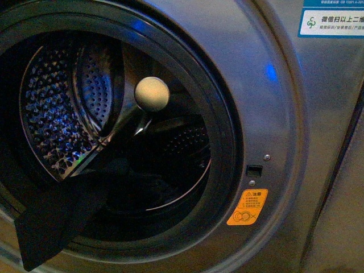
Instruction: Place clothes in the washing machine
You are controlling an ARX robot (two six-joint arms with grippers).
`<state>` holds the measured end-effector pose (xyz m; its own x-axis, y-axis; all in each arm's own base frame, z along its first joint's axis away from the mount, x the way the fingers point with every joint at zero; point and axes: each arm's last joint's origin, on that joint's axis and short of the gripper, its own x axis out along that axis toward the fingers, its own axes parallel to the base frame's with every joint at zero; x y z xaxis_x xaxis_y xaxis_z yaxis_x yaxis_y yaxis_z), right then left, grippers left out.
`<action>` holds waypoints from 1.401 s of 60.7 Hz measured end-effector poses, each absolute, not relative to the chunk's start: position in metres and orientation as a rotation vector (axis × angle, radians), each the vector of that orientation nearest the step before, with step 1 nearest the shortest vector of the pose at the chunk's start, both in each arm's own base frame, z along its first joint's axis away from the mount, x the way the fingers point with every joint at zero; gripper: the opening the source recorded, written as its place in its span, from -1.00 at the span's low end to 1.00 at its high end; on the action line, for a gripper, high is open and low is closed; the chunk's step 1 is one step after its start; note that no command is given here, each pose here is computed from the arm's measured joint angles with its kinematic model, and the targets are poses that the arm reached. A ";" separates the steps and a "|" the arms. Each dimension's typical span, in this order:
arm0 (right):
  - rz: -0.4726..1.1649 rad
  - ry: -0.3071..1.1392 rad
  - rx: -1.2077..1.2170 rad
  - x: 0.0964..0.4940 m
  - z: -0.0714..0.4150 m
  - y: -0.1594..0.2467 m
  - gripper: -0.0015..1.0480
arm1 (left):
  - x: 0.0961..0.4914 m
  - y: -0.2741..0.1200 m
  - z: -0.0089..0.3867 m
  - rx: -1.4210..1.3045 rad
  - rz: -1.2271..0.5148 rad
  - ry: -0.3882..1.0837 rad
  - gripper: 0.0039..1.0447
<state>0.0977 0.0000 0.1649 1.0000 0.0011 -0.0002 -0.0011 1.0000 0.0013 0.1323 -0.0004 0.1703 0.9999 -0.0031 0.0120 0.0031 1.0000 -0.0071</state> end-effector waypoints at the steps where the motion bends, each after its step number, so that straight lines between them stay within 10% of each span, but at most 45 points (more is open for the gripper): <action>1: 0.001 0.000 0.001 0.098 0.165 0.000 -0.95 | 0.131 0.000 0.171 -0.007 -0.003 -0.014 -0.94; 85: 0.001 -0.001 0.000 0.098 0.165 0.000 -0.94 | 0.097 0.000 0.169 -0.007 -0.003 -0.015 -0.94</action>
